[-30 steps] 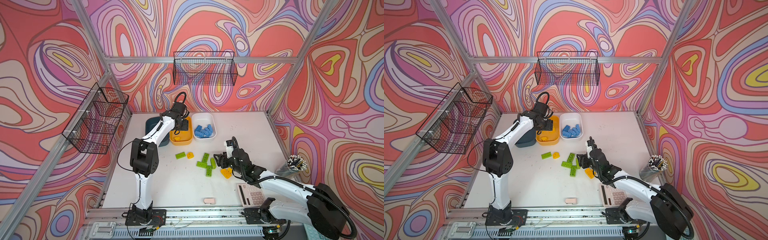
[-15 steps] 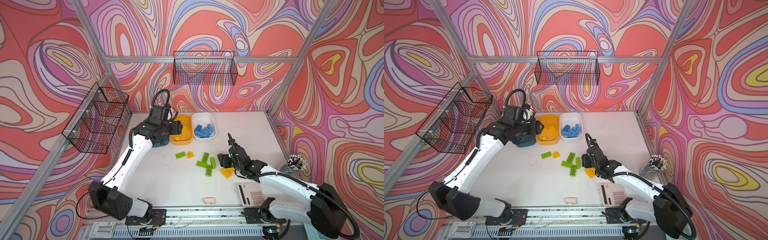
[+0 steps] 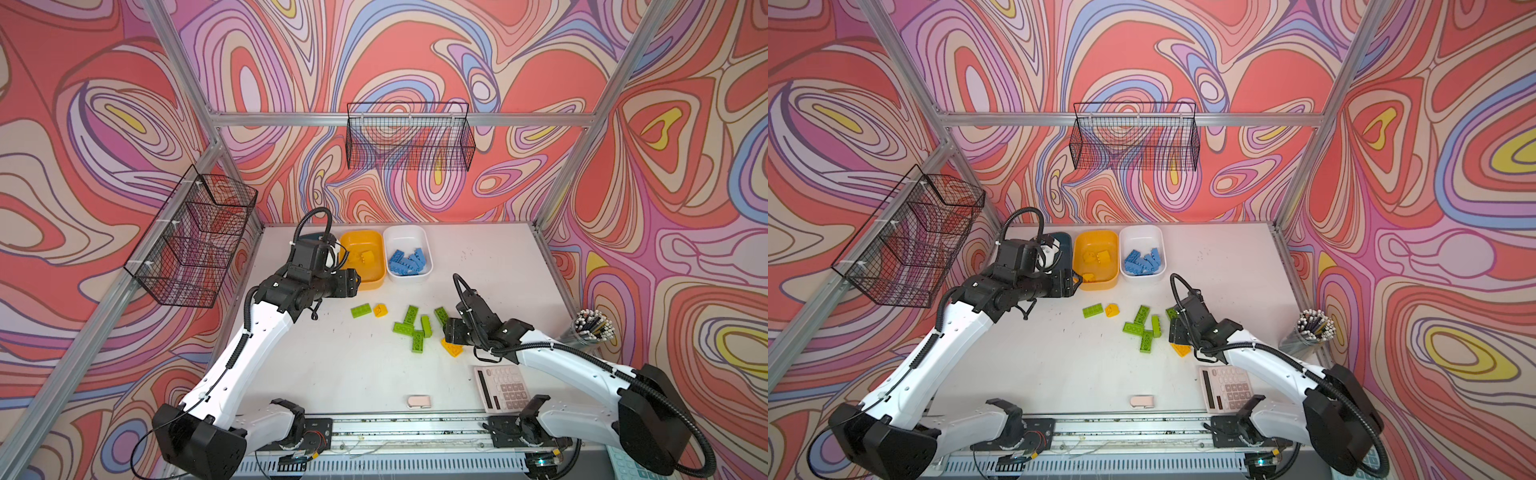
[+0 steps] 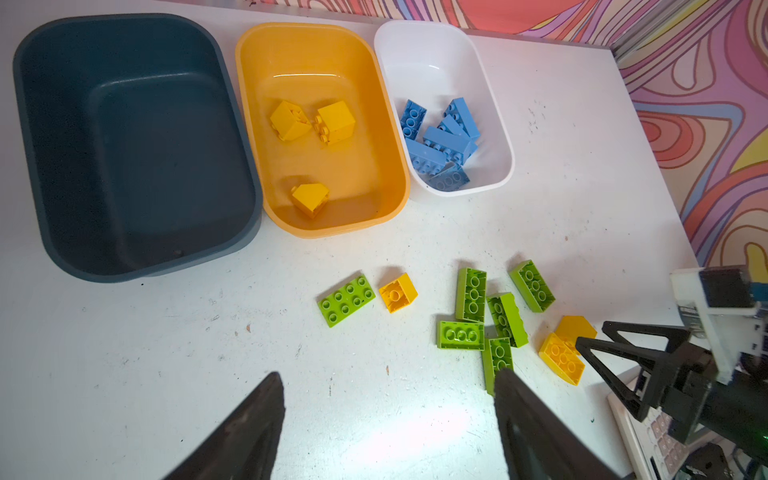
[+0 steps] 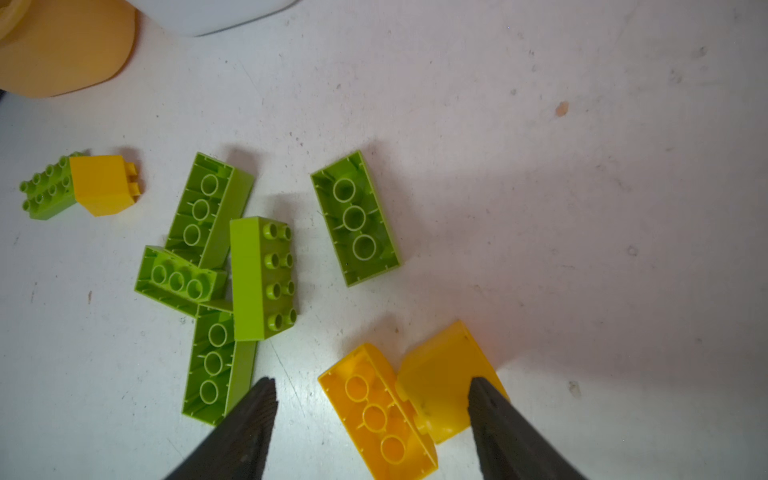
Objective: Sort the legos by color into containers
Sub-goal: 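Withdraw the left arm while the right gripper moves over a yellow brick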
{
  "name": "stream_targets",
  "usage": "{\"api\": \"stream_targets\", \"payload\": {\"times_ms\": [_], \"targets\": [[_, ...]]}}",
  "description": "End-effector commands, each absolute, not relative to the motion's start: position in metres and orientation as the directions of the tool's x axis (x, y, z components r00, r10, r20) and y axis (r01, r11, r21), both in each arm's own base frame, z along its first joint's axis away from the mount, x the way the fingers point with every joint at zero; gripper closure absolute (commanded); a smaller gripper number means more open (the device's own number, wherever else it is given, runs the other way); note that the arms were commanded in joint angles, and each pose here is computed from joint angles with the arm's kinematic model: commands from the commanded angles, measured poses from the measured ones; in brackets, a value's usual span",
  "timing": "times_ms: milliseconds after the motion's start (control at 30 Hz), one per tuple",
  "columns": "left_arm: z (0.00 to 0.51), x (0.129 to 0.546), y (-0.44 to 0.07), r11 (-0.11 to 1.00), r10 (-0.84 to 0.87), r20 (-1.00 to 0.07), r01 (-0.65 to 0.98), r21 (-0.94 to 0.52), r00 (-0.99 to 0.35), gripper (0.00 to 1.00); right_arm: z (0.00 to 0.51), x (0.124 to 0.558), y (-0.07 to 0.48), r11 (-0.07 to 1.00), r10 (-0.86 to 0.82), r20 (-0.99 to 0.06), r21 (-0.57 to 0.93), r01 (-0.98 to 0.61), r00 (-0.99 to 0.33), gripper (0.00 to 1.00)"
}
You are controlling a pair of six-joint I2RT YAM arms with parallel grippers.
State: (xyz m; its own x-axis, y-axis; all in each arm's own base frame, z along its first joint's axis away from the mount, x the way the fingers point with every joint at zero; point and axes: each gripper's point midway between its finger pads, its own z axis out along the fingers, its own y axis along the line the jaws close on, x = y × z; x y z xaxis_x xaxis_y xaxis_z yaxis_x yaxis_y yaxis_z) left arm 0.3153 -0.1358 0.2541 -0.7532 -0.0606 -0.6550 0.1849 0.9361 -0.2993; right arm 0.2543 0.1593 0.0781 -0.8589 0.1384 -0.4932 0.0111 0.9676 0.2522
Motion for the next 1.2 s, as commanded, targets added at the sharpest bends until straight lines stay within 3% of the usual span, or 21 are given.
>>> {"api": "stream_targets", "payload": {"times_ms": [0, 233, 500, 1000, 1167], "targets": [[0.260, 0.311, -0.142, 0.923, -0.045, -0.668, 0.225, -0.313, -0.743, 0.21, 0.065, 0.237, 0.149, 0.965, 0.183, -0.426, 0.250, 0.080, -0.886, 0.22], [0.273, 0.303, -0.141, 0.923, -0.036, -0.707, 0.247, -0.294, -0.706, 0.21, 0.054, 0.230, 0.148, 0.963, 0.200, -0.382, 0.247, 0.109, -0.902, 0.22], [0.277, 0.294, -0.142, 0.947, 0.043, -0.739, 0.263, -0.184, -0.672, 0.21, 0.046, 0.256, 0.166, 0.953, 0.214, -0.385, 0.284, 0.105, -0.898, 0.22], [0.274, 0.291, -0.145, 0.952, 0.093, -0.740, 0.278, -0.130, -0.666, 0.21, 0.055, 0.291, 0.165, 0.978, 0.159, -0.453, 0.193, 0.078, -0.877, 0.25], [0.272, 0.292, -0.145, 0.952, 0.097, -0.737, 0.277, -0.127, -0.669, 0.21, 0.049, 0.289, 0.153, 0.989, 0.127, -0.460, 0.131, 0.074, -0.879, 0.33]]}}
